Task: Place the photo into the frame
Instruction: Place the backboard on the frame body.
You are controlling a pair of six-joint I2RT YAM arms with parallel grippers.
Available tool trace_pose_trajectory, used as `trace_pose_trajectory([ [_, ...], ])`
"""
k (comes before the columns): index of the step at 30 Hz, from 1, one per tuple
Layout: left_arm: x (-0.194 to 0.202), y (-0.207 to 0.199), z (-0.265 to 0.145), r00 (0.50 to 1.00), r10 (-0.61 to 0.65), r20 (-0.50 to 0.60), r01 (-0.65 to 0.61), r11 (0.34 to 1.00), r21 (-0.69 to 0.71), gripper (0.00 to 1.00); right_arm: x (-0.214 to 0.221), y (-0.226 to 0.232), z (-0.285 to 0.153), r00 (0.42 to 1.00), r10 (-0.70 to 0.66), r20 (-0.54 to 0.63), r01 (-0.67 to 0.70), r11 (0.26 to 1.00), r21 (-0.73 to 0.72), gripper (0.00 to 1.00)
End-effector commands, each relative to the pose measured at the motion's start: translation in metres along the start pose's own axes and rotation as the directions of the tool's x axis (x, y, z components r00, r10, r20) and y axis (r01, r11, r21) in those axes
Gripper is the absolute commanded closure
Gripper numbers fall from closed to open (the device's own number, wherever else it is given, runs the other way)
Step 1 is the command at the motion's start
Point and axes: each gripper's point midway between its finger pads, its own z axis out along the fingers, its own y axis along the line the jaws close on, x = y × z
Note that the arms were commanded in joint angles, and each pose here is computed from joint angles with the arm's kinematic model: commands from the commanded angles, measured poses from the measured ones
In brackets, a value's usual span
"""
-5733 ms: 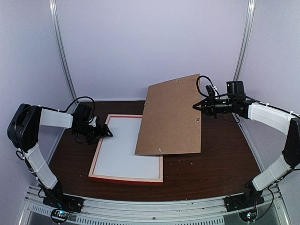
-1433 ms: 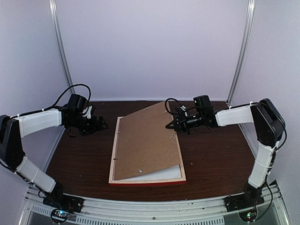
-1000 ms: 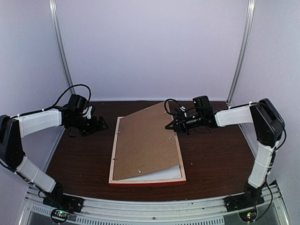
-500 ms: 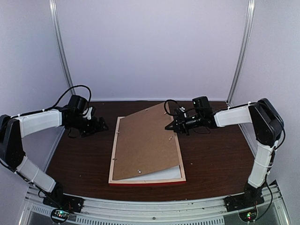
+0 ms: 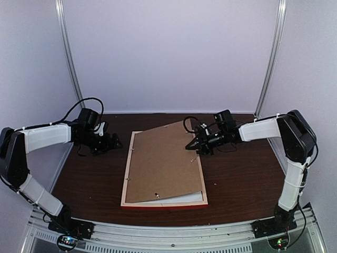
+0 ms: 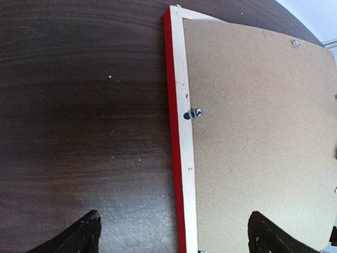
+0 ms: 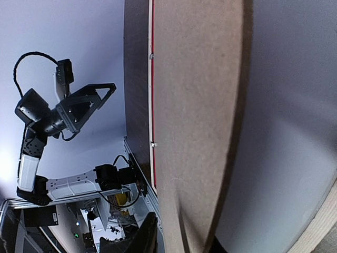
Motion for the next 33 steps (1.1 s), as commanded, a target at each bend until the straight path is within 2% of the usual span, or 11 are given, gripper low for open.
trace_pose_trajectory([
  [1, -0.005, -0.001, 0.002, 1.0, -0.004, 0.02, 0.003, 1.0, 0.02, 0.02, -0.001, 0.003, 0.004, 0.998, -0.067, -0.017, 0.067, 0.997, 0.04, 0.73],
  [19, -0.001, 0.0, 0.005, 1.0, -0.007, 0.006, 0.007, 1.0, 0.023, 0.02, 0.005, -0.024, 0.0, 0.99, -0.126, -0.066, 0.14, 0.947, 0.291, 0.42],
  [33, 0.003, 0.001, 0.009, 1.0, -0.01, -0.004, 0.011, 1.0, 0.027, 0.02, 0.013, -0.04, 0.009, 0.977, -0.165, -0.133, 0.207, 0.887, 0.414, 0.35],
])
